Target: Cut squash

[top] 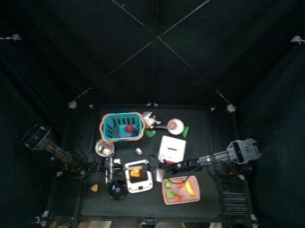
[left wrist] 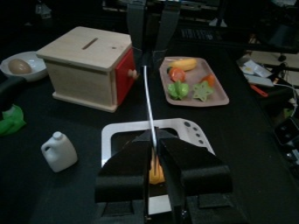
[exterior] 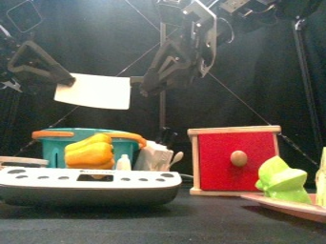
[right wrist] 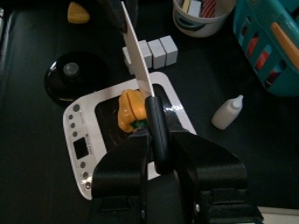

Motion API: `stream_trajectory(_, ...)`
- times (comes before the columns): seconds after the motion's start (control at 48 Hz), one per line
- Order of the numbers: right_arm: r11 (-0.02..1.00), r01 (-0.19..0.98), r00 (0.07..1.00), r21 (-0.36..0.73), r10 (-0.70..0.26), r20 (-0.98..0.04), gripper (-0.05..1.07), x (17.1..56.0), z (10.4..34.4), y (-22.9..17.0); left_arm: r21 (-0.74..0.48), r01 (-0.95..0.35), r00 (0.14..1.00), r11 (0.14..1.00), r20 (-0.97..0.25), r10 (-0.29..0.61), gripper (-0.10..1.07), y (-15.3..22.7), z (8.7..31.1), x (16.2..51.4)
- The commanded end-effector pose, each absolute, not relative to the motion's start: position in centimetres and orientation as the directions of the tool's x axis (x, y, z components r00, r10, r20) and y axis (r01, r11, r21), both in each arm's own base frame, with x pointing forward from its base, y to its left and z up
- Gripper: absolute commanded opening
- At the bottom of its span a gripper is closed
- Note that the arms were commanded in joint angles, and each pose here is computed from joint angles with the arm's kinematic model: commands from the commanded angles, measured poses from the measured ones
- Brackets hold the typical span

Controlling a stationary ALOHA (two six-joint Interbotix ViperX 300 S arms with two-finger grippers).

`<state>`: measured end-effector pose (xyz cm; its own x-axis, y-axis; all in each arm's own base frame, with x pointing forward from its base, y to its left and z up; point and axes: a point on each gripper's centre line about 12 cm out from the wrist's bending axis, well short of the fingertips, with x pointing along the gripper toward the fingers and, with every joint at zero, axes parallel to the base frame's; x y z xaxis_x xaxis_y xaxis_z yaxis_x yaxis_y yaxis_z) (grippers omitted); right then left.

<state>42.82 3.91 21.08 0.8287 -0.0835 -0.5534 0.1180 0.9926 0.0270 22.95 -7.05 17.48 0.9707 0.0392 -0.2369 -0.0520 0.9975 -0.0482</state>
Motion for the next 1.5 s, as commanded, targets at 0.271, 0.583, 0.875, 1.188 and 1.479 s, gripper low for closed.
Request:
stream_trajectory(0.271, 0.990, 0.123, 0.847, 0.070, -0.068, -0.527, 0.55, 44.3, 22.0, 3.8, -0.042, -0.061, 0.954, 0.997, -0.295, 0.046, 0.52, -7.8, 16.3, 23.6)
stream_trajectory(0.583, 0.990, 0.117, 0.845, 0.072, -0.061, -0.531, 0.55, 44.2, 21.8, 4.1, -0.062, -0.050, 0.956, 0.997, -0.292, 0.030, 0.52, -8.3, 16.5, 23.7)
stream_trajectory(0.875, 0.990, 0.121, 0.839, 0.075, -0.062, -0.540, 0.55, 44.2, 21.4, 4.1, -0.062, -0.040, 0.953, 0.997, -0.303, 0.020, 0.52, -8.6, 16.3, 23.6)
stream_trajectory(1.188, 0.990, 0.121, 0.837, 0.072, -0.062, -0.544, 0.55, 44.4, 21.1, 4.1, -0.063, -0.039, 0.952, 0.997, -0.304, 0.018, 0.52, -8.7, 16.3, 23.8)
stream_trajectory(1.479, 0.989, 0.124, 0.834, 0.083, -0.059, -0.549, 0.55, 44.3, 20.9, 4.1, -0.069, -0.030, 0.949, 0.997, -0.315, 0.007, 0.52, -8.9, 16.2, 23.8)
